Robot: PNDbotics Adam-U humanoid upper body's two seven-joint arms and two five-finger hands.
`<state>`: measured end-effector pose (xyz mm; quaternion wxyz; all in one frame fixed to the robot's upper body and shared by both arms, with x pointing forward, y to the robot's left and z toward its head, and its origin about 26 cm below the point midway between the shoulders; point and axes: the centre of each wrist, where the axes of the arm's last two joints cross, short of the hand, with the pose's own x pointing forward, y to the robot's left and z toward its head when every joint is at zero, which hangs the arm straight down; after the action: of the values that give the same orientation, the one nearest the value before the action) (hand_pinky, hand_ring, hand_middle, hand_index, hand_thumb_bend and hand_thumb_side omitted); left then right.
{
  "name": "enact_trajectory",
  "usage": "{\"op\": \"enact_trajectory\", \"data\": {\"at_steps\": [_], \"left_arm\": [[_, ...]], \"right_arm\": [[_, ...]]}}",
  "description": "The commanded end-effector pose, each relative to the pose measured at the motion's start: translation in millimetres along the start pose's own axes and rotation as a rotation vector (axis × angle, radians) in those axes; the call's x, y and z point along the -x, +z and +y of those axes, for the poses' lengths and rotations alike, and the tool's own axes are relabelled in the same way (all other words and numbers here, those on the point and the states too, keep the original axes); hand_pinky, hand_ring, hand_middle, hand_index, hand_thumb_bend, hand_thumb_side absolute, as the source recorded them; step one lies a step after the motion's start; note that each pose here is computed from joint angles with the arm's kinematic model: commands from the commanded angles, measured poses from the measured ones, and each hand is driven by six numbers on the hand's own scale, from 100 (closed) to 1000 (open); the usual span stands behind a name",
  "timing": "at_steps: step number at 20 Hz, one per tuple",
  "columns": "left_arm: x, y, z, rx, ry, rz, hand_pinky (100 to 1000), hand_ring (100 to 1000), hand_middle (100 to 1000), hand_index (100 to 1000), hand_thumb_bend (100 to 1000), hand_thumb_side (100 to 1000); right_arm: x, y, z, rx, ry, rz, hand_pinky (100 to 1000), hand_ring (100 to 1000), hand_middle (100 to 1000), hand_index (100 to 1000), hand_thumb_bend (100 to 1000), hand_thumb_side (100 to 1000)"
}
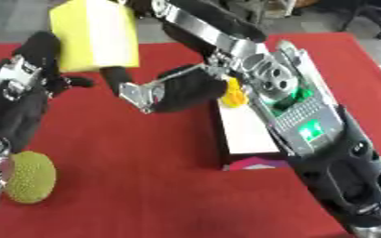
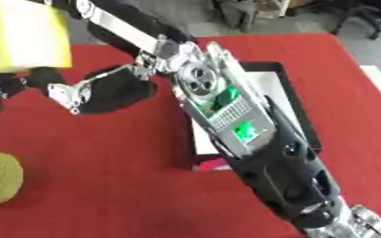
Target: Pick up the objects with one hand, pass them to the other hand, and then place them into the box on the other side of the table.
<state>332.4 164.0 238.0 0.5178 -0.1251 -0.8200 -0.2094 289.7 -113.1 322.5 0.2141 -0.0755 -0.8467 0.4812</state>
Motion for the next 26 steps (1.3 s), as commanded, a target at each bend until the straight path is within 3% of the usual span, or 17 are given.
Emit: {"op": "enact_trajectory", "data": {"at_steps": [1, 6, 10, 14, 17, 20, 26], "left_arm": [[-3.5, 1.1, 15.3, -0.068, -0.037, -0.008, 693, 704, 567, 904, 834, 728], [2.8, 7.7, 36.5, -0.189, -0.054, 0.021, 687, 700, 566, 904, 766, 749], [9.2, 19.5, 65.1, -0.37, -0.11, 0.09, 647, 650, 531, 869, 423, 680], [0.2, 32.4, 87.4, -0.519, -0.304, 0.158, 649, 644, 531, 853, 314, 635], [-10.9, 37.8, 91.7, -0.497, -0.535, 0.219, 686, 672, 563, 859, 305, 529], [-20.5, 39.3, 88.8, -0.371, -0.742, 0.313, 751, 723, 615, 875, 367, 411], [-43.6, 35.7, 87.1, -0.175, -0.959, 0.417, 789, 754, 652, 887, 426, 402]], "right_arm": [[-2.6, 3.6, -10.2, 0.027, 0.022, -0.004, 941, 1000, 478, 638, 100, 206], [7.1, 13.8, -19.7, 0.081, 0.026, 0.045, 944, 1000, 475, 638, 100, 221], [25.0, 36.5, -35.1, 0.145, 0.054, 0.133, 919, 1000, 480, 647, 100, 222], [45.8, 71.8, -53.7, 0.158, 0.146, 0.278, 901, 1000, 486, 648, 100, 146], [59.0, 99.1, -65.3, 0.101, 0.24, 0.406, 892, 1000, 489, 646, 100, 108], [77.3, 121.6, -75.3, 0.034, 0.319, 0.519, 880, 1000, 476, 626, 100, 100], [110.6, 152.3, -84.6, -0.092, 0.417, 0.599, 875, 1000, 497, 583, 100, 108]]}}
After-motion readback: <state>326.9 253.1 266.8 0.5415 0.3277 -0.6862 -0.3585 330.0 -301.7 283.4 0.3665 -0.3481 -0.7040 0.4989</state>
